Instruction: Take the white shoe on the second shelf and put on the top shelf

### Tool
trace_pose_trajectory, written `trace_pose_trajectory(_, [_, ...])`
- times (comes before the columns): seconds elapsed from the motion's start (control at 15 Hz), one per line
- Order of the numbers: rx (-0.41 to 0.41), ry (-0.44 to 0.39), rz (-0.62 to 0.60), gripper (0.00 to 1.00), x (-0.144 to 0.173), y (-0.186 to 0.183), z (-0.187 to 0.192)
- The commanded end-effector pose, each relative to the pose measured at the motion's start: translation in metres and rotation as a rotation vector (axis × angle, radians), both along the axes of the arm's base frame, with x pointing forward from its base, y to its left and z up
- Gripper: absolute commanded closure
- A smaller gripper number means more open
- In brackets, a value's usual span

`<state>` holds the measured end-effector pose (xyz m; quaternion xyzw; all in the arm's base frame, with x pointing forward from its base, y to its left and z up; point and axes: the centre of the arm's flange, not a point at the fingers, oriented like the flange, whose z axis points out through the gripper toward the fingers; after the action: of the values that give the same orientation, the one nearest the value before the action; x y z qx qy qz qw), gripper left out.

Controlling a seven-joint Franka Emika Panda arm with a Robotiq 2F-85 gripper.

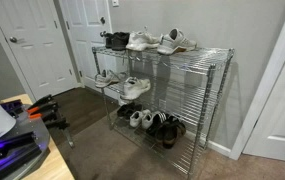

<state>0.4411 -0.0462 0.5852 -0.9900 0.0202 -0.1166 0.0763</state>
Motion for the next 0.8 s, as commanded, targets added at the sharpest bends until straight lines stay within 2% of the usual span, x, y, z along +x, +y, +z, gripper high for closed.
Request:
trace_pose_trajectory(0.0, [0.000,0.000,0.000,0.00,0.000,0.000,0.000])
trace_pose_trajectory(0.4, [0.007,-0.009,-0.007,0.00,0.001,0.001,-0.003])
trace_pose_trajectory(0.47, [0.024,-0.035,-0.032,0.00,0.005,0.002,-0.014])
trace_pose_trajectory(0.53, [0.031,-0.102,-0.118,0.00,0.012,0.003,-0.025])
trace_pose_trajectory(0.73, [0.034,-0.174,-0.269,0.00,0.041,0.007,-0.070])
